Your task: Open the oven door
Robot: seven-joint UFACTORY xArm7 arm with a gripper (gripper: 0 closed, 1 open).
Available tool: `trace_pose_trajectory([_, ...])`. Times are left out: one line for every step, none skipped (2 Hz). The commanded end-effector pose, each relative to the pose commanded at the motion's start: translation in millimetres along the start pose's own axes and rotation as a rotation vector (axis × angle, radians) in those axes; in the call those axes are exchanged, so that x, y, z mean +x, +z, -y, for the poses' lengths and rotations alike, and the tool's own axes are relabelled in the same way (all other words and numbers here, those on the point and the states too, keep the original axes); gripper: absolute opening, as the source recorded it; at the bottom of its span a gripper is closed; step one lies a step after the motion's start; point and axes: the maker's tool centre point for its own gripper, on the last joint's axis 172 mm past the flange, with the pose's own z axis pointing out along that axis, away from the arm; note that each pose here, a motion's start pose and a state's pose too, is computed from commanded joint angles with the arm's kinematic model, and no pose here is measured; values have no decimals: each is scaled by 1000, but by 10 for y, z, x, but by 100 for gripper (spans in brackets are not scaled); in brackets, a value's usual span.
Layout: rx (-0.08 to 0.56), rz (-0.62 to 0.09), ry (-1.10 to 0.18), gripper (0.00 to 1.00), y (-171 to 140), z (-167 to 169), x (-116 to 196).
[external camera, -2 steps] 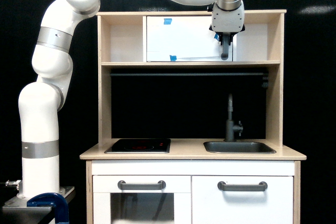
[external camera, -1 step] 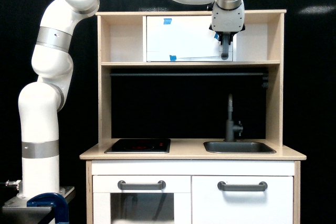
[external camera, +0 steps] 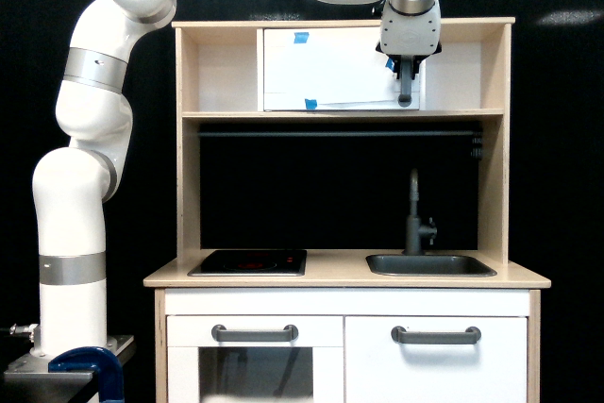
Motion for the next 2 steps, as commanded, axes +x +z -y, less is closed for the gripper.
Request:
trace_pose_trajectory([0, 0, 0, 0, -228, 56, -144])
trace_pose_trajectory([0, 0, 0, 0, -539, 176, -291])
